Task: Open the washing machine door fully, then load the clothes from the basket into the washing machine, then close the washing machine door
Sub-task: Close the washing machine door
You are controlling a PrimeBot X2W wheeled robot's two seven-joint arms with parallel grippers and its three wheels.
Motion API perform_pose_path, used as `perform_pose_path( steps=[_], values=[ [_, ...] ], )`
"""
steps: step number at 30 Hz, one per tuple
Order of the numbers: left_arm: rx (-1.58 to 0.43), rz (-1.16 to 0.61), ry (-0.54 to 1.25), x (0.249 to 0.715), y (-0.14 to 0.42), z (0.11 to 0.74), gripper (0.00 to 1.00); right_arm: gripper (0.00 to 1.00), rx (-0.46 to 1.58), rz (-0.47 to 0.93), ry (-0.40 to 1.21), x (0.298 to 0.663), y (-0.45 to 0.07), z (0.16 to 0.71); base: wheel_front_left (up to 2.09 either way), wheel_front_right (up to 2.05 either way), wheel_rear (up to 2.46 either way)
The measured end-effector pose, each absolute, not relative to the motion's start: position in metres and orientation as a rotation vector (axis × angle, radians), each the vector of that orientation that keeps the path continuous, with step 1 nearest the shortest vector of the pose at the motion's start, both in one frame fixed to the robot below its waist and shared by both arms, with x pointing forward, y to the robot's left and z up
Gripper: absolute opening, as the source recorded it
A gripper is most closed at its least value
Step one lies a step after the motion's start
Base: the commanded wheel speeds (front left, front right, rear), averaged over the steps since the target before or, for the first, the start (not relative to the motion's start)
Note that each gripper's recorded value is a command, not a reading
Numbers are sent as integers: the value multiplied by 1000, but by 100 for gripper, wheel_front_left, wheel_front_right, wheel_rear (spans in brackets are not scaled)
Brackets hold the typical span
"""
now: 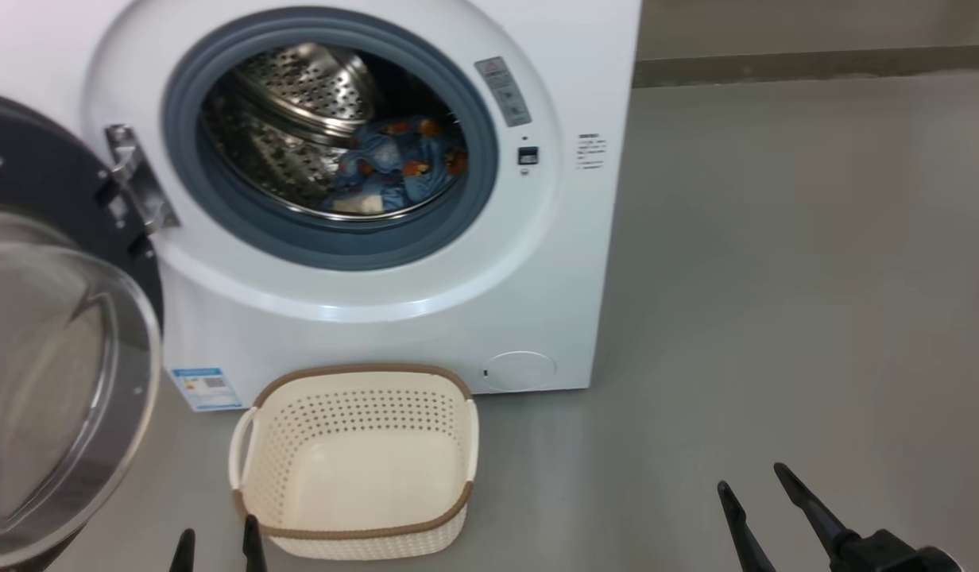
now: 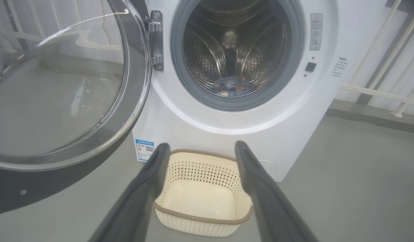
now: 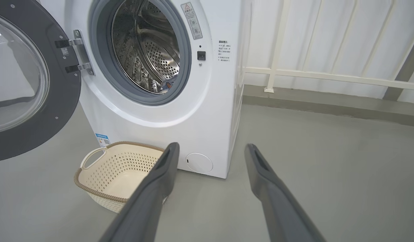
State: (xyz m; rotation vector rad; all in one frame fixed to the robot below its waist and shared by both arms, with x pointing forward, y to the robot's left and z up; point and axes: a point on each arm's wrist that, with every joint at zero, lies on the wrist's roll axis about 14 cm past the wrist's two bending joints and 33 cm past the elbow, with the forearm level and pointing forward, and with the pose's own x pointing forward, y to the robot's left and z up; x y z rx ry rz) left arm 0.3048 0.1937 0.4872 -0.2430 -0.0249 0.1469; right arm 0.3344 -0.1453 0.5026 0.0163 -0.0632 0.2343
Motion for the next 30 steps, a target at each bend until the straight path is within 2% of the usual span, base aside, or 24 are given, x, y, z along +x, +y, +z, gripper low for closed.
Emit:
perform_pose_path(
  steps=[15,30],
  values=[
    [-234,362,-80,259,249,495,100,100,-13,522,-138,373,-58,528,0,0,0],
    [-226,574,-103,204,294,493,100,100,-9,780,-163,376,30,536,0,0,0]
  ],
)
